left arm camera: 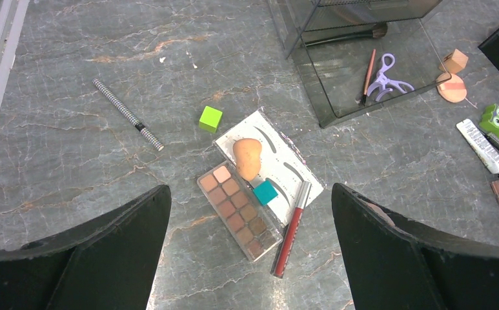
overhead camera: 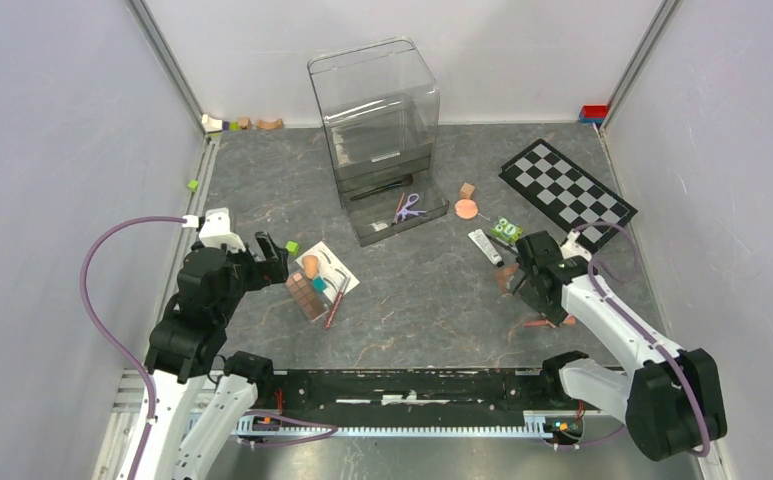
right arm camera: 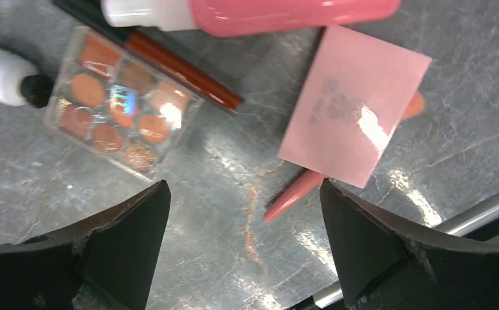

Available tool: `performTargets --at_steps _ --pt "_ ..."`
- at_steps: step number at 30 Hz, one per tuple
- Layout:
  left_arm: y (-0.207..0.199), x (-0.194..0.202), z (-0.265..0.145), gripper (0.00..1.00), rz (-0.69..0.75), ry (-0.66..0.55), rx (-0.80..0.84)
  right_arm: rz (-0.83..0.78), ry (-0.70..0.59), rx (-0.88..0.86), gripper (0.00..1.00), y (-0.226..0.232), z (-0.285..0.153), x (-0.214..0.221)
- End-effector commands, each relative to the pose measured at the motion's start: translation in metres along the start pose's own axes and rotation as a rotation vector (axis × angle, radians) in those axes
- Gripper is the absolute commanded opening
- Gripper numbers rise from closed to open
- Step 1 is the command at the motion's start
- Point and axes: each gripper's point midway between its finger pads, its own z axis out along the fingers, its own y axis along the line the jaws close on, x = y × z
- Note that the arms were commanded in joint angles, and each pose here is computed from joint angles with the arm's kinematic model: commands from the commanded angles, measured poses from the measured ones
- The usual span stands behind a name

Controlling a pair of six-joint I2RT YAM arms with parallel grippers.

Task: Organize the makeup
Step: Pick up the makeup brush from the center of the board.

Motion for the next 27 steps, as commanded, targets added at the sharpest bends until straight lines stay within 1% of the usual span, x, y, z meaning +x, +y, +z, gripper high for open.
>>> performTargets --at_steps 1,4,12,14,19,25,26,27 --pt "-0.004 -0.006 0.001 1.00 -0.037 -0.024 0.010 0.116 0.022 0.011 0.91 -0.011 0.007 0.008" --pt "-0.004 -0.006 0.002 1.00 -0.037 -0.023 0.010 0.131 0.043 0.026 0.86 -0.018 0.013 0.011" --pt "-0.004 -0.006 0.002 1.00 -0.036 -0.021 0.009 0.136 0.084 0.065 0.79 -0.030 0.030 0.021" --pt "-0.003 -0.006 0.002 1.00 -0.036 -0.023 0.007 0.127 0.093 0.085 0.76 -0.034 0.032 0.023" --pt "-0.002 -0.007 0.000 1.00 -0.038 -0.031 0.002 0.120 0.098 0.100 0.55 -0.040 0.035 0.027" --pt "-0.003 -0.006 0.001 1.00 -0.037 -0.029 0.005 0.128 0.071 0.102 0.37 -0.041 0.031 0.020" --pt "-0.003 -0.006 0.001 1.00 -0.038 -0.029 0.005 0.131 0.060 0.103 0.32 -0.041 0.030 0.018" --pt "-0.003 -0.006 0.001 1.00 -0.037 -0.030 0.005 0.134 0.051 0.108 0.31 -0.042 0.028 0.015"
